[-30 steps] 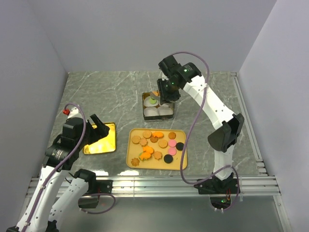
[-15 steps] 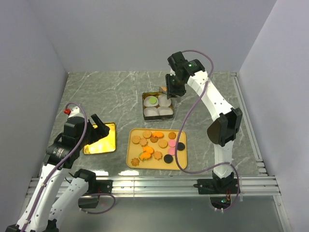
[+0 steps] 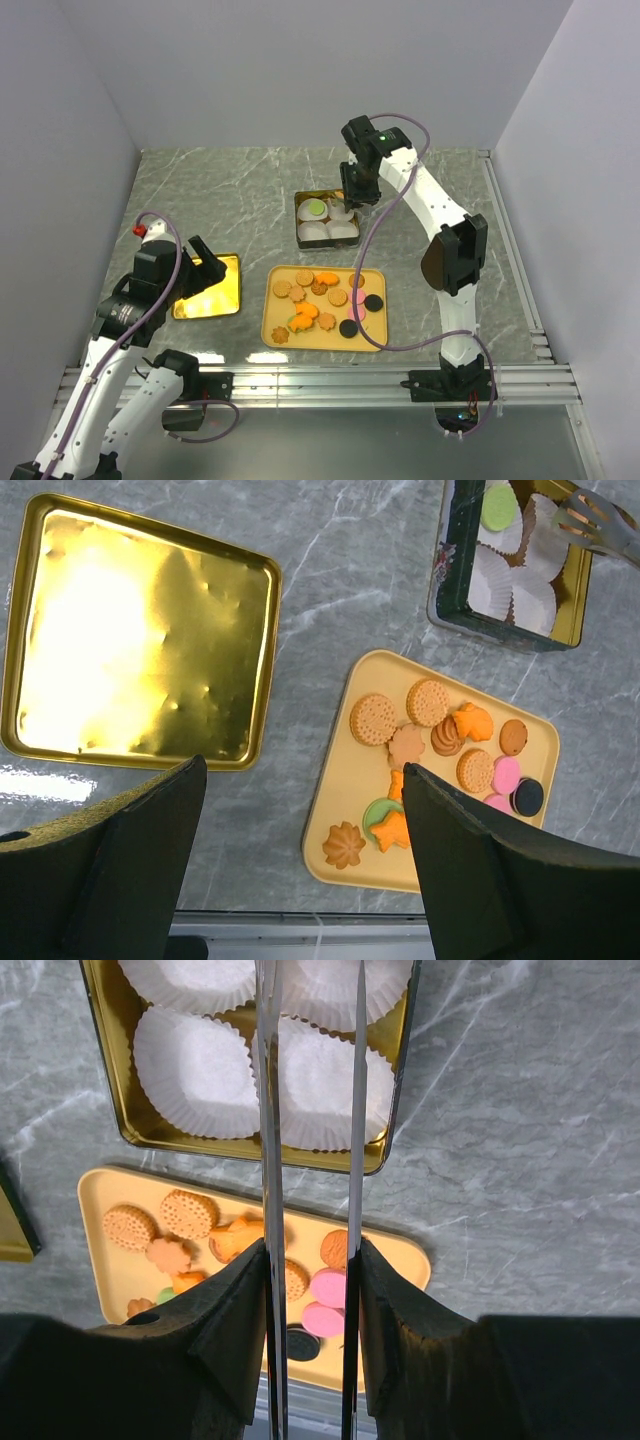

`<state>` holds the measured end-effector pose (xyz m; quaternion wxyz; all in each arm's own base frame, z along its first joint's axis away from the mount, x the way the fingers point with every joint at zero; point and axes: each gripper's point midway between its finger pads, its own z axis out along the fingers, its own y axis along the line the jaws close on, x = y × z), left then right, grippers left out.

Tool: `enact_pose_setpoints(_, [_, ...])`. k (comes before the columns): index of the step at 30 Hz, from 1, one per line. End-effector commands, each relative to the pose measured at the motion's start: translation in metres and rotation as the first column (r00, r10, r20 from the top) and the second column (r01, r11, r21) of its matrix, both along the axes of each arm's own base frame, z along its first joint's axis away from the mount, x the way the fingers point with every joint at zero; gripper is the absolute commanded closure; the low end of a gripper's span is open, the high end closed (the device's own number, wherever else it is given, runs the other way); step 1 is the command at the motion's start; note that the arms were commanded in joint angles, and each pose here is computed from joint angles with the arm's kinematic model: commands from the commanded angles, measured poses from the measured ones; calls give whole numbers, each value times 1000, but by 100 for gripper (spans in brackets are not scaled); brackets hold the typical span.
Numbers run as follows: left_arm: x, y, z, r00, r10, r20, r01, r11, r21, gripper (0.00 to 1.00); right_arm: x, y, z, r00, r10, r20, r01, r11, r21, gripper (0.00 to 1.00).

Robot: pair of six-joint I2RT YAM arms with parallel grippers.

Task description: Pack the cookies

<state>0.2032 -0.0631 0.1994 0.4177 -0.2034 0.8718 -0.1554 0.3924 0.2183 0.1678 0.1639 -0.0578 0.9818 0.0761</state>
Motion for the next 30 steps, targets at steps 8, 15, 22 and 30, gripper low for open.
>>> enact_pose_setpoints(8, [2,2,3,1000,24,3,-24,1000,-4,15,12,-7,1,999,-18,41,19,1000,-14,51])
enact_pose_setpoints(15, [1,4,4,999,32,12,-32,999,-5,14,12,-8,4,999,-24,45,25,1000,-11,46])
enact_pose_setpoints(22, [0,4,6,999,32,19,-32,999,-7,14,11,-8,14,998,-24,60,24,1000,3,44])
enact_pose_setpoints(30, [0,3,7,999,28,23,-28,1000,-10,14,-4,-6,43,994,-8,105,4,999,35,44])
